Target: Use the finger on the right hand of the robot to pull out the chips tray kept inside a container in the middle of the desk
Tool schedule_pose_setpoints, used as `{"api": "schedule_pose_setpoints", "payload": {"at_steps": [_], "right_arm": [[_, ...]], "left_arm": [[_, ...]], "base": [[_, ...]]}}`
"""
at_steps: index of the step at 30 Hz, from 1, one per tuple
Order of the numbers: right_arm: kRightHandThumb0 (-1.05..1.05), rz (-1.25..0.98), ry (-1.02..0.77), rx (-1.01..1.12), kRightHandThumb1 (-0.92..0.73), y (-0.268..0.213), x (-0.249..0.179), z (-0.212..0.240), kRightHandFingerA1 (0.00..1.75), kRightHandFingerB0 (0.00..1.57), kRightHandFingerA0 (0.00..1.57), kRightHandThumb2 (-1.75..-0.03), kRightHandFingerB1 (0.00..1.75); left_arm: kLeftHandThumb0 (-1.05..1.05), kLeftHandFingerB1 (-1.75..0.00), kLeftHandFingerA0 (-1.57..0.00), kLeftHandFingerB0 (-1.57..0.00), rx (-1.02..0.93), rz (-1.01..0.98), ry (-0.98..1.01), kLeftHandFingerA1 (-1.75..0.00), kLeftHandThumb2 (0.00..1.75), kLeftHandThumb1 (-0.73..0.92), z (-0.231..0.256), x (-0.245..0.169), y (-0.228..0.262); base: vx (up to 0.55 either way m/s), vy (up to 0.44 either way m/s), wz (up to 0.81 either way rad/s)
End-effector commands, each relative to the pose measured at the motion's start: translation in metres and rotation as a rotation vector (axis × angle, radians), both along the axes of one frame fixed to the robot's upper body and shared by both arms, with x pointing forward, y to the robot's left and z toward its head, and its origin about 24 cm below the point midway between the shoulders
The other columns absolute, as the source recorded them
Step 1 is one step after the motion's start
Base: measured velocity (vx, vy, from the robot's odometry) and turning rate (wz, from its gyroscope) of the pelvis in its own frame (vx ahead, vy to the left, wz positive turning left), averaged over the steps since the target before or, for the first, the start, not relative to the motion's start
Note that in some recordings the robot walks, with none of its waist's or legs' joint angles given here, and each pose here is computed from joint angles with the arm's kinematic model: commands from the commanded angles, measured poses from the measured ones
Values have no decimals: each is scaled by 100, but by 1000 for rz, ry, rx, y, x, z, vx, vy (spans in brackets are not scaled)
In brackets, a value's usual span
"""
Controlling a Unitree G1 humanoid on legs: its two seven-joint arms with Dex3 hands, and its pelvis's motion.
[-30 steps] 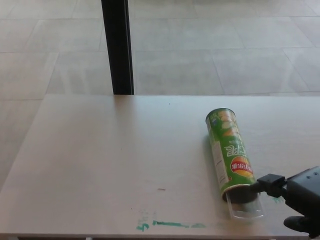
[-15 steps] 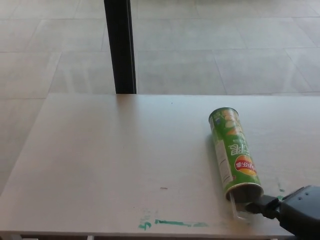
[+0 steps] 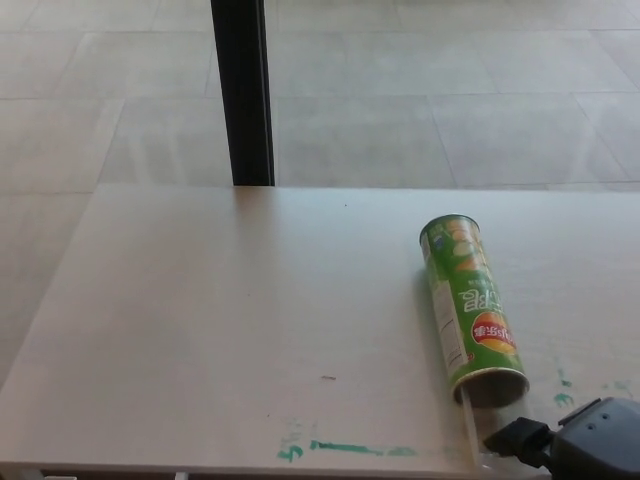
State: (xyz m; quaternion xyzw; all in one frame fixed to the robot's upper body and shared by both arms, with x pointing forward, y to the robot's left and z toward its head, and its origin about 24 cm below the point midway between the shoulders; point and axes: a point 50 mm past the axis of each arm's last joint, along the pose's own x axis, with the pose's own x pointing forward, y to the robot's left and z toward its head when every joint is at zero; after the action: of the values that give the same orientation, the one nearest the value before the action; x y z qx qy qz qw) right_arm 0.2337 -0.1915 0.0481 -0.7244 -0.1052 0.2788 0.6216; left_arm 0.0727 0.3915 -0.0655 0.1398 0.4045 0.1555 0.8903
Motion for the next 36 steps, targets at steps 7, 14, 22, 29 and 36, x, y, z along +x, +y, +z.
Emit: {"api": "schedule_pose_setpoints", "payload": {"at_steps": [7,14,22,29,36], "right_arm": [[-20,13,42,-32,-54,0,-4,-4,141,42,82,-60,39],[-19,27,44,-18,-54,-3,-14,3,144,43,82,-61,40],[-17,35,75,-13,-53,-8,-38,6,145,45,85,-62,40],[-17,28,115,-7,-55,-11,-49,3,144,45,85,-59,39],[-18,24,135,2,-57,-11,-55,-2,147,45,84,-60,38]], "left_arm": [[-40,-37,-48,-38,4,7,-3,-48,62,75,1,-5,2],[-39,-36,-46,-36,5,18,3,-43,62,76,1,-5,4],[-40,-37,-47,-38,11,16,9,-44,61,74,2,-8,4],[-40,-36,-46,-35,14,3,15,-44,62,76,2,-8,4],[-40,-36,-47,-36,18,4,17,-44,62,75,3,-9,4]], "base": [[0,0,0],[0,0,0],[0,0,0],[0,0,0],[0,0,0]]}}
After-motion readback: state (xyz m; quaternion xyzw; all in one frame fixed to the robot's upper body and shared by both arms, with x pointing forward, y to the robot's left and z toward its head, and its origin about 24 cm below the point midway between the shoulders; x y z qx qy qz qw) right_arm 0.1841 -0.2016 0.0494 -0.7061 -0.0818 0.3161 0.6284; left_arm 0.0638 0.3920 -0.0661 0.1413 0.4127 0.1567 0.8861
